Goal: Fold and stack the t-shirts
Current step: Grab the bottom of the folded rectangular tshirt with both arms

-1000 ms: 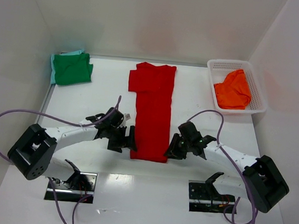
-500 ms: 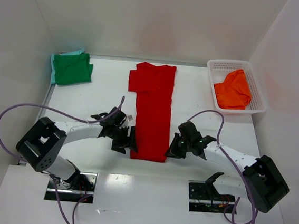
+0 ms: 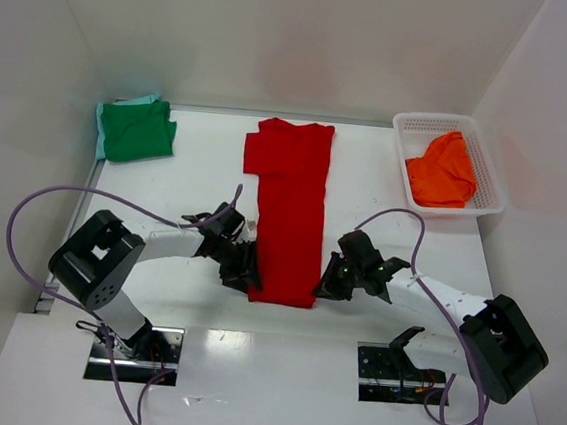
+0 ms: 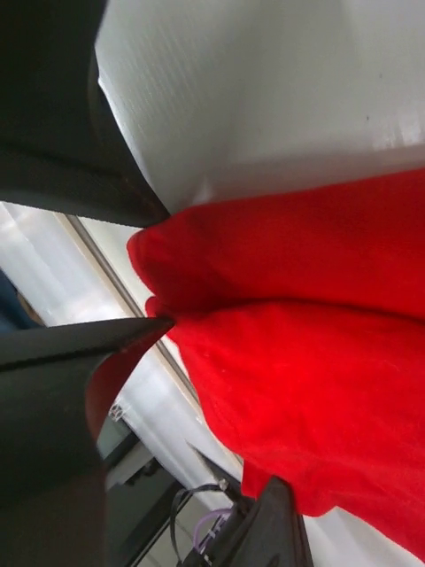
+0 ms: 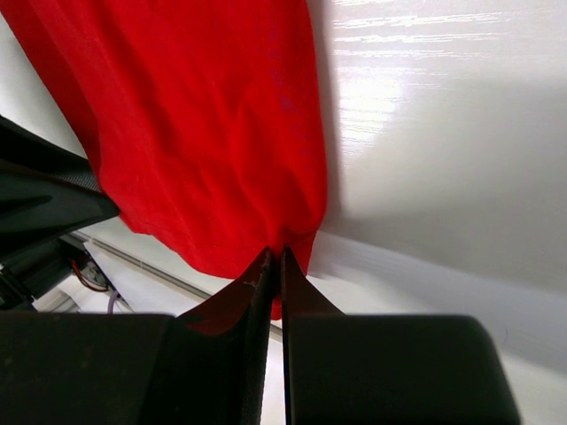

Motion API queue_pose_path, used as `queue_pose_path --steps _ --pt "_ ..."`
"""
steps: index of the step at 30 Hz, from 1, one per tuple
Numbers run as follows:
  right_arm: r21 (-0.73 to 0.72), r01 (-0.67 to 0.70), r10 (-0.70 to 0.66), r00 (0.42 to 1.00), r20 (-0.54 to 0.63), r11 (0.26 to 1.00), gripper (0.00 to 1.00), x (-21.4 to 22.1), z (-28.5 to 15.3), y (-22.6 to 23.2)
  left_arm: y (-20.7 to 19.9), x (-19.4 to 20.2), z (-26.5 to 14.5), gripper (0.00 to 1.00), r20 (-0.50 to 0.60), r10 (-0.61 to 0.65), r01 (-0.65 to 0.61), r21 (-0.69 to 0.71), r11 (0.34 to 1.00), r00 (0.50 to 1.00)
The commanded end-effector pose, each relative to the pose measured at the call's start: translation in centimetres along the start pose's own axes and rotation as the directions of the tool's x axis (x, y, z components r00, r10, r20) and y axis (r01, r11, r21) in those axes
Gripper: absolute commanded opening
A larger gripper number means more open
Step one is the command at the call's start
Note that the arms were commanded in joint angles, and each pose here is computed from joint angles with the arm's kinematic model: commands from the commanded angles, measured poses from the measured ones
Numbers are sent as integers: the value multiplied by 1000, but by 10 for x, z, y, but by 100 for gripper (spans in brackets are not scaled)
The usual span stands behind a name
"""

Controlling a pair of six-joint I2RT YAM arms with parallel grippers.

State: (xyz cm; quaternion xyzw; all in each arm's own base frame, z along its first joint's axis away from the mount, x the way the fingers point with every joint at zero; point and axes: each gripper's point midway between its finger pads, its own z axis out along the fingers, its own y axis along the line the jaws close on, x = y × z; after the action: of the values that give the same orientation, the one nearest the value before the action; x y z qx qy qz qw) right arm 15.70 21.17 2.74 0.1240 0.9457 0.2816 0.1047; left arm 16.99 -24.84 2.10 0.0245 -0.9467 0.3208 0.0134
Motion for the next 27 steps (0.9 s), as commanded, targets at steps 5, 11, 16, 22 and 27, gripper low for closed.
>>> queue_pose_path --steps 5,11,16,22,27 --pt "-35 18 -17 999 38 999 6 -4 -1 5 20 1 7 30 -2 -27 27 -78 997 1000" --pt "-30 18 -16 999 45 999 0 -5 -2 5 15 -2 2 2 21 -13 14 -69 998 1000" --pt "-26 21 -19 997 77 999 0 -12 -8 9 10 -7 -4 0 34 12 -9 -76 997 999" --pt "-35 18 -14 993 119 999 0 -21 -21 20 -5 -17 -18 0 67 68 -63 -69 996 995" --pt "-35 32 -26 988 154 999 0 -34 -30 34 -24 -30 -31 0 83 123 -119 -44 992 989"
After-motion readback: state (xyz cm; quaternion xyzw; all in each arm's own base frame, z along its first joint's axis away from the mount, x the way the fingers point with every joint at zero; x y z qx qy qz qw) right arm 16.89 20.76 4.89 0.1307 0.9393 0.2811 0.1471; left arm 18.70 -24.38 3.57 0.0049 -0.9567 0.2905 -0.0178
